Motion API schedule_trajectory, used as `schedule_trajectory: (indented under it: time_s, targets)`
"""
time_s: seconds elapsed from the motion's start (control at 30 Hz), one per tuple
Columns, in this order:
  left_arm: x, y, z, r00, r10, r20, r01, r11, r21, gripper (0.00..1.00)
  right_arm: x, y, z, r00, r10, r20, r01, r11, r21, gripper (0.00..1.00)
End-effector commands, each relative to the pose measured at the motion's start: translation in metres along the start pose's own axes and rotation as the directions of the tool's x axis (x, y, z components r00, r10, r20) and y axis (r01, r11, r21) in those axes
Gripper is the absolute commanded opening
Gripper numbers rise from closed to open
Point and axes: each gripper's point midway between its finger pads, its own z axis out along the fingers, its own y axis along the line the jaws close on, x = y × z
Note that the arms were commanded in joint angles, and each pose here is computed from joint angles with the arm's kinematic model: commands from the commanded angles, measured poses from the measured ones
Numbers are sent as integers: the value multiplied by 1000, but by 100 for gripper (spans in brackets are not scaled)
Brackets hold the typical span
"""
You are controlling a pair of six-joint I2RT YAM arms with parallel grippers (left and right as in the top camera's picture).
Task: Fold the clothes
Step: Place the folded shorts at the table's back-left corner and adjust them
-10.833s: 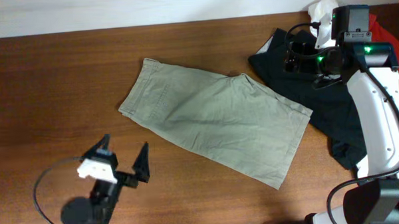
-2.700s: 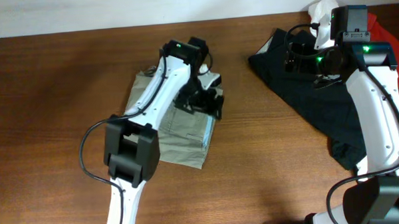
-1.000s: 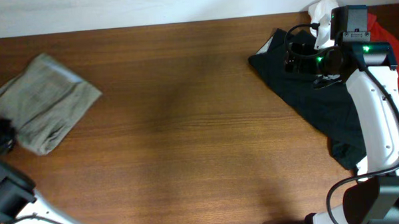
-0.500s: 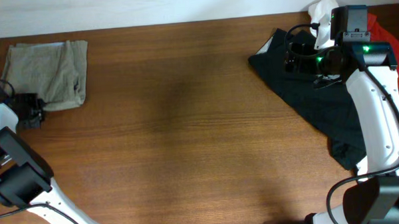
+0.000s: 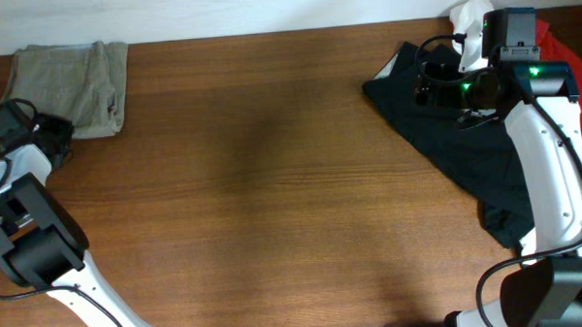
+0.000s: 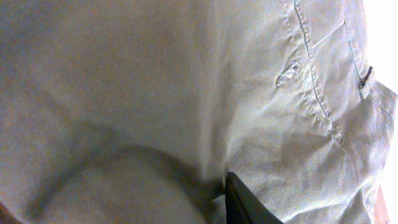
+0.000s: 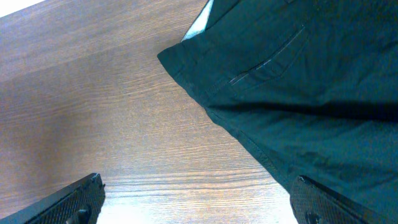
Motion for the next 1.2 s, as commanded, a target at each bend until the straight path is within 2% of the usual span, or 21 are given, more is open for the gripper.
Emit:
schedule_trajectory:
  time_s: [0.0, 0.07, 0.13, 0.2, 0.23, 0.27, 0.33, 0.43, 0.53, 0.63, 0.67, 0.7, 0.73, 0.77, 0.83, 1.07, 1.17]
  targets:
    - [16, 32, 22, 1000, -6, -28, 3, 997, -72, 29, -2, 2, -4, 1000, -7, 11, 7, 1000, 0, 99]
    - [5, 43, 19, 1000, -14, -11, 13, 997, -80, 29, -2, 2, -4, 1000, -7, 11, 7, 1000, 0, 99]
    - [1, 44, 18, 999, 39, -6, -40, 996, -77, 30, -2, 2, -4, 1000, -7, 11, 7, 1000, 0, 99]
    - [1, 44, 18, 998, 62, -8, -62, 995, -77, 54, -2, 2, -4, 1000, -7, 11, 7, 1000, 0, 99]
    - [1, 43, 18, 998, 62, -11, -63, 995, -72, 79, -2, 2, -4, 1000, -7, 11, 7, 1000, 0, 99]
    - [4, 40, 18, 998, 61, -25, -62, 997, -51, 93, -2, 2, -4, 1000, -7, 11, 7, 1000, 0, 99]
    - [7, 26, 17, 996, 64, -56, -63, 998, 12, 98, -2, 2, -4, 1000, -7, 11, 7, 1000, 0, 99]
    - [1, 9, 9, 994, 78, -76, -75, 996, 44, 99, -2, 2, -4, 1000, -7, 11, 7, 1000, 0, 99]
    - [-27, 9, -44, 997, 74, -32, -78, 987, -140, 99, -2, 2, -4, 1000, -7, 11, 7, 1000, 0, 99]
    - [-34, 4, -86, 997, 74, -18, -76, 975, -211, 99, -2, 2, -4, 1000, -7, 11, 7, 1000, 0, 99]
    - [-32, 3, -92, 997, 71, -28, -76, 973, -217, 94, -2, 2, -4, 1000, -7, 11, 7, 1000, 0, 99]
    - [-31, 4, -94, 997, 70, -33, -76, 972, -221, 47, -2, 2, -4, 1000, -7, 11, 7, 1000, 0, 99]
    - [-30, 4, -94, 997, 69, -36, -75, 972, -223, 5, -2, 2, -4, 1000, -7, 11, 7, 1000, 0, 99]
    - [-30, 4, -94, 997, 70, -36, -76, 972, -223, 1, -2, 2, -4, 1000, -7, 11, 7, 1000, 0, 99]
    - [-27, 5, -92, 996, 82, -35, -88, 967, -241, 1, -2, 2, -4, 1000, -7, 11, 7, 1000, 0, 99]
    - [30, 12, -24, 976, 167, -142, -199, 945, -259, 1, -2, 2, -4, 1000, -7, 11, 7, 1000, 0, 99]
    - [44, 8, -17, 968, 183, -173, -223, 942, -249, 1, -2, 2, -4, 1000, -7, 11, 7, 1000, 0, 98]
